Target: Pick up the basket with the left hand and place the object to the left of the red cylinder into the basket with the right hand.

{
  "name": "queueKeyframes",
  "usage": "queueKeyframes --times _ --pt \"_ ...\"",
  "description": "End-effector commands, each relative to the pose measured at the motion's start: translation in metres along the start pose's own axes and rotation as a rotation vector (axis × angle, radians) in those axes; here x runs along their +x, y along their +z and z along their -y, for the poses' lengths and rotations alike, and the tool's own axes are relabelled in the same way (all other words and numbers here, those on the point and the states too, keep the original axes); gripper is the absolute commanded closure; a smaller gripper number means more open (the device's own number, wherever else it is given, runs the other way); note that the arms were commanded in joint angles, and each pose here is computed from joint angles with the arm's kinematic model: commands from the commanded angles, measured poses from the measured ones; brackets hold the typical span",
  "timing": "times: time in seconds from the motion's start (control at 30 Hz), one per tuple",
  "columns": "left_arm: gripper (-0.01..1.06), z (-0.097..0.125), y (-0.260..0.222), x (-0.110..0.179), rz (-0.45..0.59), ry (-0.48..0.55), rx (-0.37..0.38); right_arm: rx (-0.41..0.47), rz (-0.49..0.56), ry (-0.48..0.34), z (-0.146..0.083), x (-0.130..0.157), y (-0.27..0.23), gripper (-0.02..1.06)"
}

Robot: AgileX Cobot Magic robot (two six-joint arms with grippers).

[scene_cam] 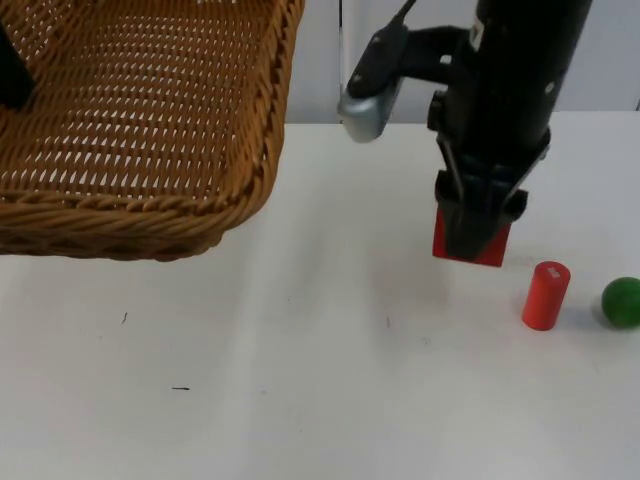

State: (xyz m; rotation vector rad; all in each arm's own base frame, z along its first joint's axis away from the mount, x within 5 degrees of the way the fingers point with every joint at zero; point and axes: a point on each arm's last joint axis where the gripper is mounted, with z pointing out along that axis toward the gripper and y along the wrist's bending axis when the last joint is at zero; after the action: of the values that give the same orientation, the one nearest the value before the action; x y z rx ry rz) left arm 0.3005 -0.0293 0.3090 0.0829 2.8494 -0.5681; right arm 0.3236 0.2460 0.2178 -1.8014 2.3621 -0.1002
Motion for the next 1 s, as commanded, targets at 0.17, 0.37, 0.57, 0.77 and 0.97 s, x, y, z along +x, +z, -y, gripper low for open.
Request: queueKeyframes --times 0.17,0.37,0.57,0.77,0.97 --pt "1.05 0.005 -0.003 0.001 0.017 -0.005 0.032 0.013 0.022 -0.010 -0.008 0.011 -0.042 1.05" --pt "1.05 0.005 -0.003 0.001 0.017 -0.005 0.032 0.043 0.093 0.003 -0.012 0.019 -0.077 1.05" --pt "1.05 0.005 -0.003 0.001 0.017 -0.005 0.032 0.074 0.161 0.012 -0.017 0.026 -0.106 1.05" --pt "1.05 0.005 -0.003 0.001 0.017 -0.005 0.032 0.091 0.253 0.029 -0.025 0.034 -0.137 1.05" --pt "1.05 0.005 -0.003 0.001 0.017 -0.005 0.032 0.112 0.333 0.039 -0.033 0.044 -0.163 1.05"
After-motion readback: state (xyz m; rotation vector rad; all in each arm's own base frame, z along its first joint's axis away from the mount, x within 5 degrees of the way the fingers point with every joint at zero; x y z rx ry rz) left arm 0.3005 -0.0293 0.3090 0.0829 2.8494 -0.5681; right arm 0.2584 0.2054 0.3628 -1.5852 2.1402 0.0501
